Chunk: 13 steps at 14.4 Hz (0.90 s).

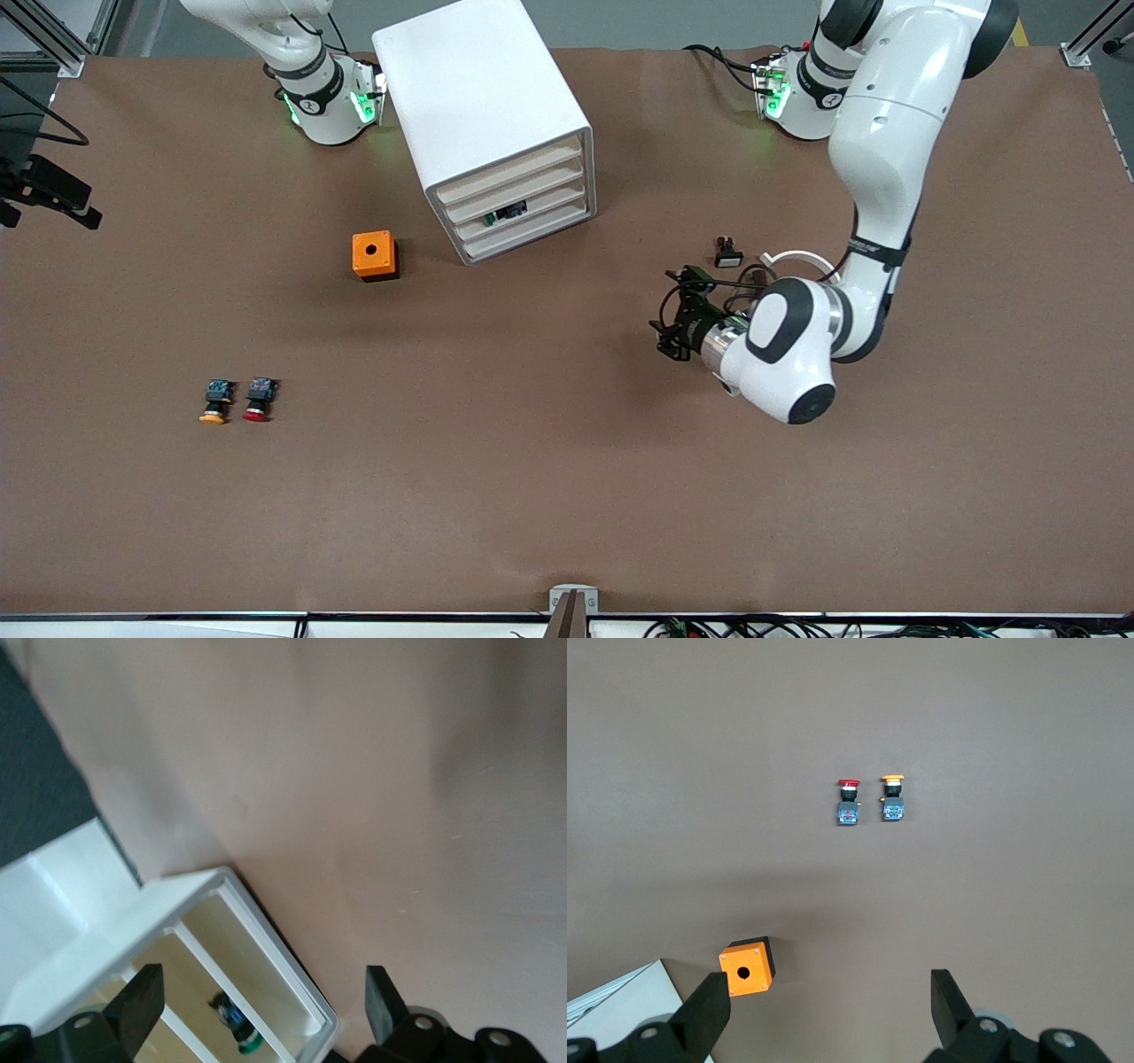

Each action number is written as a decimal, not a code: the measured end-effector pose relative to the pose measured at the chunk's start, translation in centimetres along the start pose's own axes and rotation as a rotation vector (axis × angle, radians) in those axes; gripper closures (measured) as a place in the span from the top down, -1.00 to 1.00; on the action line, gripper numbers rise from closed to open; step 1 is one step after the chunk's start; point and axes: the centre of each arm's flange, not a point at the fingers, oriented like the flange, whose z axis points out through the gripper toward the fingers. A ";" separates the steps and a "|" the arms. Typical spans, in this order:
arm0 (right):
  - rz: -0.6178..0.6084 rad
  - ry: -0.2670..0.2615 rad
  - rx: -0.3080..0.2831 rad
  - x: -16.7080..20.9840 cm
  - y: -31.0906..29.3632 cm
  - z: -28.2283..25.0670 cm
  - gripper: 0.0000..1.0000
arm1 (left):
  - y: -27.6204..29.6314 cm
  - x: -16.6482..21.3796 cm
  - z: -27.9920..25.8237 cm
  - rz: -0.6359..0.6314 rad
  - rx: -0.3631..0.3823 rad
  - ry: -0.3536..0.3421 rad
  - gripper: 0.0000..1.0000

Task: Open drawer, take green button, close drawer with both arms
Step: 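Move the left gripper toward the white cabinet's drawer handle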

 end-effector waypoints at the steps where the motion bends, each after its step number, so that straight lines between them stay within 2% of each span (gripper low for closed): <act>1: 0.000 0.000 0.000 0.0 0.0 0.0 1.00 | 0.3 -0.6 1.5 -0.051 0.027 -0.019 1.00; 5: 0.000 0.000 0.000 0.0 0.0 0.0 1.00 | 0.4 -2.9 6.4 -0.192 0.120 -0.031 1.00; 9: 0.000 0.000 0.000 0.0 0.0 0.0 1.00 | 0.0 -5.0 10.6 -0.214 0.190 -0.029 1.00; 10: 0.000 0.000 0.000 0.0 0.0 0.0 1.00 | -0.1 -5.3 11.5 -0.230 0.205 -0.031 0.87; 12: 0.000 0.000 0.000 0.0 0.0 0.0 1.00 | 0.0 -5.7 13.0 -0.271 0.232 -0.037 0.39; 13: 0.000 0.000 0.000 0.0 0.0 0.0 1.00 | 0.1 -5.8 13.7 -0.289 0.245 -0.041 0.33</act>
